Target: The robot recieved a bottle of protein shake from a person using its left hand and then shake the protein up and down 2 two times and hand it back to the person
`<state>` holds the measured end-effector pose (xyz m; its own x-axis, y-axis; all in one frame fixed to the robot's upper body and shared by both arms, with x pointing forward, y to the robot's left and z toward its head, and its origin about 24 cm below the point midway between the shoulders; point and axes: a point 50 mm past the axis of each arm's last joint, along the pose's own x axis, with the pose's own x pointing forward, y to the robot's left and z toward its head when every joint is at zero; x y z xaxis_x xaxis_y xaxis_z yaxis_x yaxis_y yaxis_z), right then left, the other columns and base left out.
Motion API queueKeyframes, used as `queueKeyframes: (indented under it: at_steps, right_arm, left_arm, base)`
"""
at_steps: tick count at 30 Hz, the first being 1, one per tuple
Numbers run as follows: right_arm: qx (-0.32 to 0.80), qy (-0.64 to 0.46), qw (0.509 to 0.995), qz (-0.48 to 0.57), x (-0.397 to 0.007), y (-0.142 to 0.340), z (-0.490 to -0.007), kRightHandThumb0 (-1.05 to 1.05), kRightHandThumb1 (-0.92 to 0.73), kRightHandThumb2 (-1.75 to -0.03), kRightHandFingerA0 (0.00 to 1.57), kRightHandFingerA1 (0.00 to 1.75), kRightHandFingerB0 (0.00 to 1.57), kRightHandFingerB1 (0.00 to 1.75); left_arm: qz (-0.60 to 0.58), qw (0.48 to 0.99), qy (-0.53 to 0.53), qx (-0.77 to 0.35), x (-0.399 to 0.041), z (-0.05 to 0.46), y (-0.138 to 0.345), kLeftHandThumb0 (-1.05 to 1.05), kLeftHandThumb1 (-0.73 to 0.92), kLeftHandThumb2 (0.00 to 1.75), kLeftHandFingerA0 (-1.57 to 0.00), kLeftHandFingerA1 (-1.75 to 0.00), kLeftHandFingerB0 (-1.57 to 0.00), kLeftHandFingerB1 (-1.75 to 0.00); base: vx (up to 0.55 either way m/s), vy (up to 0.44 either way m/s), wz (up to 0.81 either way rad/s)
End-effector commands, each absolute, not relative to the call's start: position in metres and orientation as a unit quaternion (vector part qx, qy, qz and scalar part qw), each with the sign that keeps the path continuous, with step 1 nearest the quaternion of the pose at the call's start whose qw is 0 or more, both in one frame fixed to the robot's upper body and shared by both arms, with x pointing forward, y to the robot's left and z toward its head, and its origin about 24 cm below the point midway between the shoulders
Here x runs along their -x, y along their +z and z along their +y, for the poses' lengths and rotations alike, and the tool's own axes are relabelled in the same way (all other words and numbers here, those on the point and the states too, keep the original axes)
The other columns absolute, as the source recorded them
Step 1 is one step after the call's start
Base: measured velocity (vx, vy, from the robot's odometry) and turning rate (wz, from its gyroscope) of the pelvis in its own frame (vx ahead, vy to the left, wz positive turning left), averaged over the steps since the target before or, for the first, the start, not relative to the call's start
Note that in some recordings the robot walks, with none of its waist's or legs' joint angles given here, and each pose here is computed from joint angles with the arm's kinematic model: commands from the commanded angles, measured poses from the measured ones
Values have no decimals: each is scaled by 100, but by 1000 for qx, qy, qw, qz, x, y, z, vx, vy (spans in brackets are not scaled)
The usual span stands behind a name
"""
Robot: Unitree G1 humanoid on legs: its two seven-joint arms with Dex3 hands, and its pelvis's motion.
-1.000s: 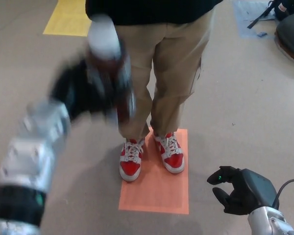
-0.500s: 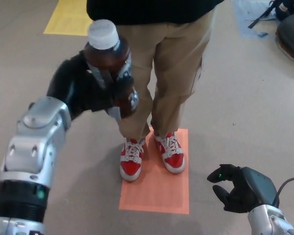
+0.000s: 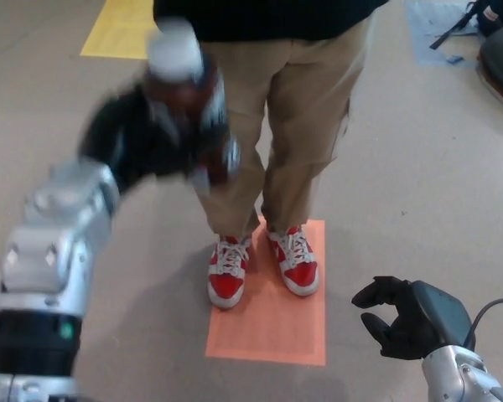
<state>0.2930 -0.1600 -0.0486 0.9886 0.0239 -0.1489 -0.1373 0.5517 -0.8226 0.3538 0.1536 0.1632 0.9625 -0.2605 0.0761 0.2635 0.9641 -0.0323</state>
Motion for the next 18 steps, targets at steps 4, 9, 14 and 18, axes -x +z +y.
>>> queueKeyframes:
  at_steps: [4,9,14,18]
  right_arm:
    - [469,45,879,71,-291,-51,-163,-40,-67,-82,93,87,81,53]
    - [482,49,872,68,-290,-52,-165,-44,-70,-78,96,83,80,54]
    - [475,47,875,81,-286,-56,-166,-43,-69,-78,93,77,80,52]
    - [463,50,880,95,-274,-66,-167,-47,-73,-76,89,75,81,53]
  left_arm:
    - [180,969,-165,-46,-326,150,44,-20,77,70,-85,-137,-74,-95]
    - [187,961,-191,-72,-322,144,38,-22,76,75,-80,-148,-71,-105]
    - [160,964,-198,-71,-326,143,53,-24,74,76,-85,-144,-72,-103]
    - [153,966,-202,-52,-321,142,56,-22,75,76,-83,-147,-73,-105]
  base:
    - [0,0,0]
    - [0,0,0]
    - [0,0,0]
    - [0,0,0]
